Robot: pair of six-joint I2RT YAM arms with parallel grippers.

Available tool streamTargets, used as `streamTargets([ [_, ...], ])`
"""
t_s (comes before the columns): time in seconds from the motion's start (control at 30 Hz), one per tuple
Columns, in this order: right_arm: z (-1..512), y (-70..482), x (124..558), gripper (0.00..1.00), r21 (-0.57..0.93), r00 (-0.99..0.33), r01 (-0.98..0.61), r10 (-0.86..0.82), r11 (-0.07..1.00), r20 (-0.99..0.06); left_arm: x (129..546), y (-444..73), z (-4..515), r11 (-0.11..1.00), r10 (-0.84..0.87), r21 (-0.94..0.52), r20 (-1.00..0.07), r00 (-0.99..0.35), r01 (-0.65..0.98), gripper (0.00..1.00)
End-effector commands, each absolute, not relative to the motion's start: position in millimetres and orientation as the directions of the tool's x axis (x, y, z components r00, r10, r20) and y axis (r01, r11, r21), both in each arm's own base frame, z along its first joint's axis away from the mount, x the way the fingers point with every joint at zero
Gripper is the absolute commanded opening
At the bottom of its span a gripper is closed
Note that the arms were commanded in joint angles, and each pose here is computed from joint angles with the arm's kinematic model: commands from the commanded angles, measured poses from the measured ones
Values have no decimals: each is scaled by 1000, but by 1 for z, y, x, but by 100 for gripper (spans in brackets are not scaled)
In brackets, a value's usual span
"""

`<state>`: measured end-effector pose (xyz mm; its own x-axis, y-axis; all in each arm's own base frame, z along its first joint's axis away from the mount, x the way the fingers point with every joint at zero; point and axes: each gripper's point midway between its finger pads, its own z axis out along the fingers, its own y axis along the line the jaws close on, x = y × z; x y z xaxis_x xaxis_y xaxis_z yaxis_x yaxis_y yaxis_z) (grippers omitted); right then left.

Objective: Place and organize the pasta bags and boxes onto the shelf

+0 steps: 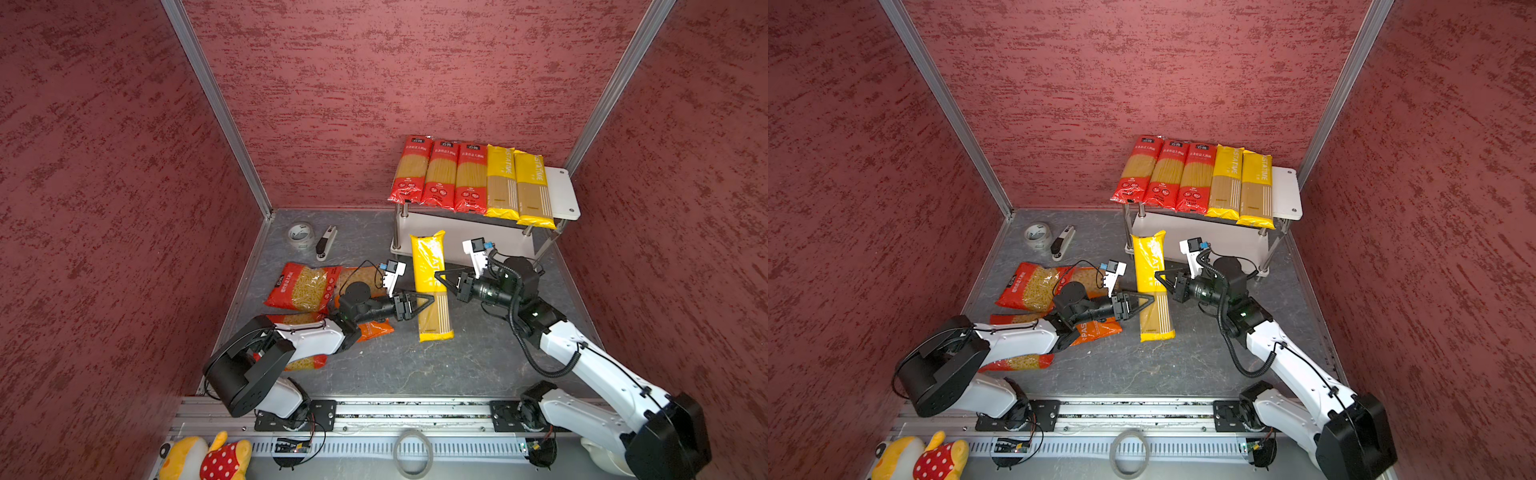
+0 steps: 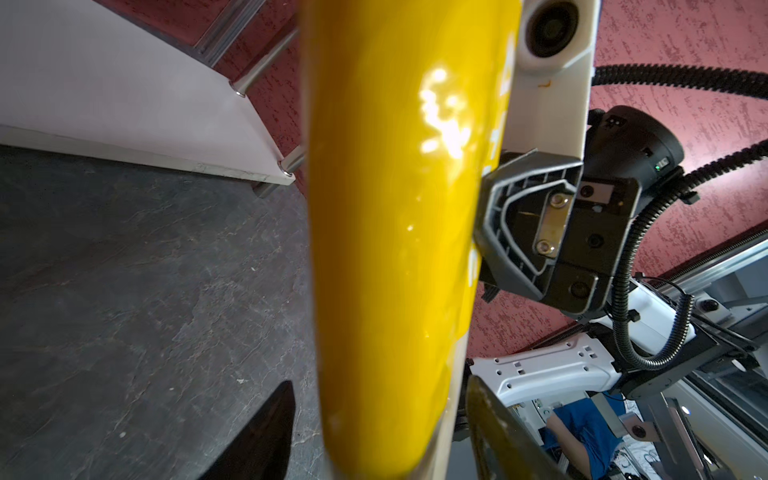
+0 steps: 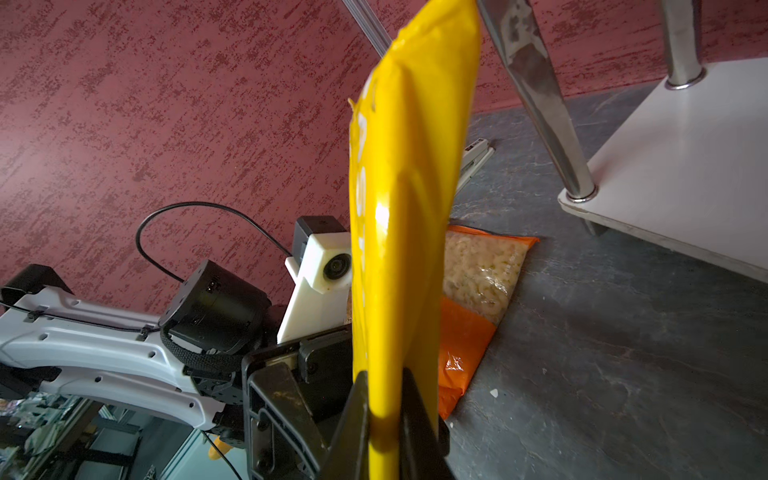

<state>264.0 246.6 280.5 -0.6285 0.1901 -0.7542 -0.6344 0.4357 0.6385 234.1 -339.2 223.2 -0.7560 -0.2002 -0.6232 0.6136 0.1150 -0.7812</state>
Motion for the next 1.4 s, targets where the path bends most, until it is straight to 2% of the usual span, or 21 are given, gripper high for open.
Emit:
streamTargets([
  [0.0, 345, 255, 255, 0, 537, -487, -777, 226, 327, -843, 231, -343, 246, 58, -209, -741, -665, -718, 669, 59],
  [0.27, 346, 260, 260, 0, 576, -515, -764, 263, 292, -816, 226, -344, 260, 37, -214, -714, -689, -692, 699, 31],
  [0.4, 343, 259, 260, 8, 595, -528, -752, 281, 282, -801, 222, -343, 265, 26, -218, -699, -702, -678, 715, 23],
  [0.47, 339, 258, 261, 16, 603, -533, -741, 288, 296, -796, 222, -341, 270, 26, -230, -689, -709, -667, 724, 20],
  [0.6, 327, 249, 268, 39, 619, -538, -696, 308, 364, -785, 228, -328, 278, 57, -287, -687, -707, -647, 725, 16],
  [0.7, 316, 242, 273, 48, 624, -533, -662, 326, 414, -781, 232, -318, 285, 77, -326, -679, -709, -625, 730, 13],
  [0.9, 305, 237, 276, 55, 643, -545, -625, 342, 443, -766, 231, -293, 306, 127, -428, -646, -720, -546, 753, 7],
  [1.03, 295, 235, 279, 56, 665, -562, -592, 359, 454, -745, 242, -262, 328, 215, -538, -621, -719, -440, 753, 6],
  [1.2, 283, 241, 268, 58, 723, -593, -588, 415, 363, -690, 253, -230, 369, 320, -648, -563, -717, -258, 762, 8],
  [1.37, 299, 251, 248, 62, 719, -571, -660, 477, 217, -668, 263, -217, 401, 325, -737, -559, -656, -166, 763, 9],
])
